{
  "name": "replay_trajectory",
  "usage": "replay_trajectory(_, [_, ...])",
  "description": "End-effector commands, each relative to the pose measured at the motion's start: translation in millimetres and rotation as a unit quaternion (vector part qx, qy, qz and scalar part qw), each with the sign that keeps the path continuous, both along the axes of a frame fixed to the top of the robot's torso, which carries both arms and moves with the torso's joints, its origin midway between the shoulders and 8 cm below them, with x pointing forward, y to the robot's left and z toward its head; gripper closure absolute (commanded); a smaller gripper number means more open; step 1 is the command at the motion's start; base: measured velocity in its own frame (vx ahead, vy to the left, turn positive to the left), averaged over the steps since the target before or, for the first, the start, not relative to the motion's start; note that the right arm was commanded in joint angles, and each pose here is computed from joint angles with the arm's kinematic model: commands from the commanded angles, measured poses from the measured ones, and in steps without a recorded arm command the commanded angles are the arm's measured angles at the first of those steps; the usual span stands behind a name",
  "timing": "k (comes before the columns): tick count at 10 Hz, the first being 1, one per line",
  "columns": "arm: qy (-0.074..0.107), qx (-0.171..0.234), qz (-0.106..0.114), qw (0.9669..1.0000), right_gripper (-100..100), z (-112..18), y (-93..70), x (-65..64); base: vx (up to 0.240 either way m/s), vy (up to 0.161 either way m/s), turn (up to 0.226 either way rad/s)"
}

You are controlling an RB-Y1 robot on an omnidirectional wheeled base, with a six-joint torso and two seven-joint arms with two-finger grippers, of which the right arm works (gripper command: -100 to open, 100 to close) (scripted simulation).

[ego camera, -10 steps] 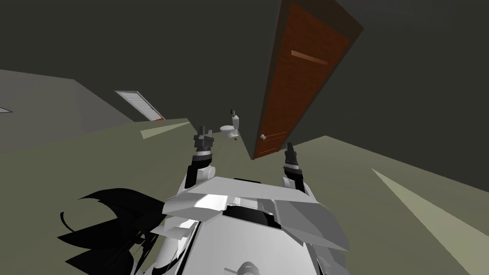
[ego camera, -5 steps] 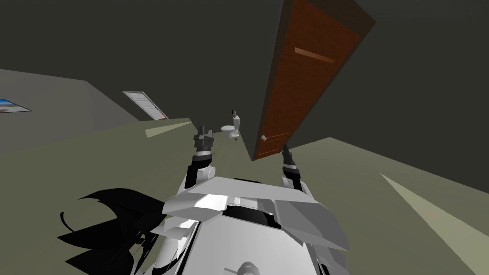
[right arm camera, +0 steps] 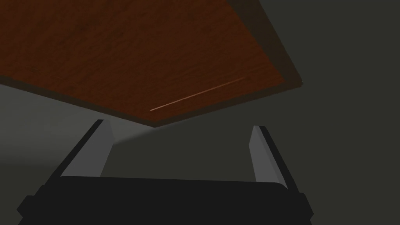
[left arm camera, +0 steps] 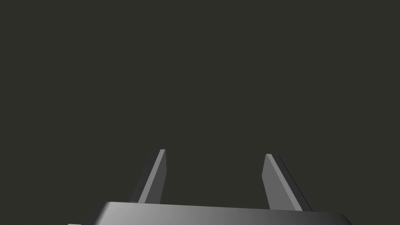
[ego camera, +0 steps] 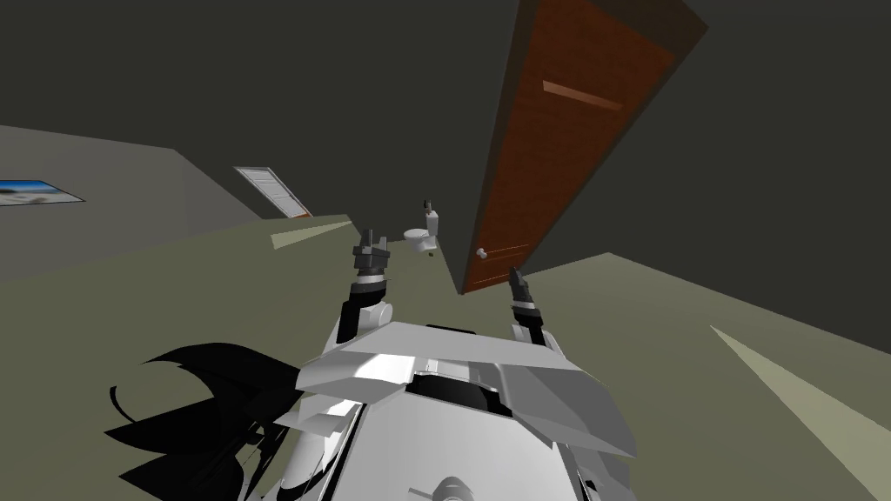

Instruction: Pull the door open

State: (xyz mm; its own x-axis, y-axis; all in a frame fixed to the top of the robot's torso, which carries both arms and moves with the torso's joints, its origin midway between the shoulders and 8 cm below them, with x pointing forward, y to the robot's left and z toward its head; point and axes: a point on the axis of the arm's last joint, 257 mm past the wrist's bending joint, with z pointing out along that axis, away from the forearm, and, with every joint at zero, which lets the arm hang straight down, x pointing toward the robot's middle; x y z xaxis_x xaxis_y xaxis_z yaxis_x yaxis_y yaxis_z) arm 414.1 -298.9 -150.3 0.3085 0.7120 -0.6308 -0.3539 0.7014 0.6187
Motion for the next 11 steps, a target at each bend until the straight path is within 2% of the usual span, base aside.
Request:
replay_trajectory(1, [0.011, -0.026, -0.006, 0.9996, -100, -14.7, 0.1, 2.4, 0.046, -0.038, 0.052])
replay_trajectory(2, [0.013, -0.025, -0.007, 0.9996, -100, -16.9, -0.3, 2.5, 0.039, -0.032, 0.038])
replay_trajectory(3, [0.02, -0.048, -0.011, 0.9986, -100, -26.1, 0.1, 4.9, 0.045, -0.03, 0.051])
replay_trajectory(4, [0.024, -0.047, -0.012, 0.9985, -100, -30.4, -0.7, 4.9, 0.041, -0.028, 0.04])
replay_trajectory(5, [0.033, -0.07, -0.016, 0.9969, -100, -42.0, -0.7, 7.0, 0.051, -0.032, 0.057])
replay_trajectory(6, [0.036, -0.093, -0.019, 0.9948, -100, -48.1, 0.2, 9.0, 0.071, -0.044, 0.096])
replay_trajectory(7, [0.046, -0.091, -0.02, 0.9946, -100, -57.3, -1.4, 8.6, 0.057, -0.037, 0.038])
replay_trajectory(8, [0.049, -0.114, -0.023, 0.992, -100, -63.4, -0.6, 10.4, 0.062, -0.033, 0.052])
replay_trajectory(9, [0.056, -0.113, -0.024, 0.9917, -100, -70.4, -1.8, 9.9, 0.047, -0.028, 0.031])
replay_trajectory(10, [0.062, -0.135, -0.026, 0.9886, -100, -78.9, -1.4, 11.2, 0.044, -0.037, 0.066])
replay_trajectory(11, [0.066, -0.134, -0.026, 0.9884, -100, -83.2, -2.1, 10.8, 0.036, -0.033, 0.031])
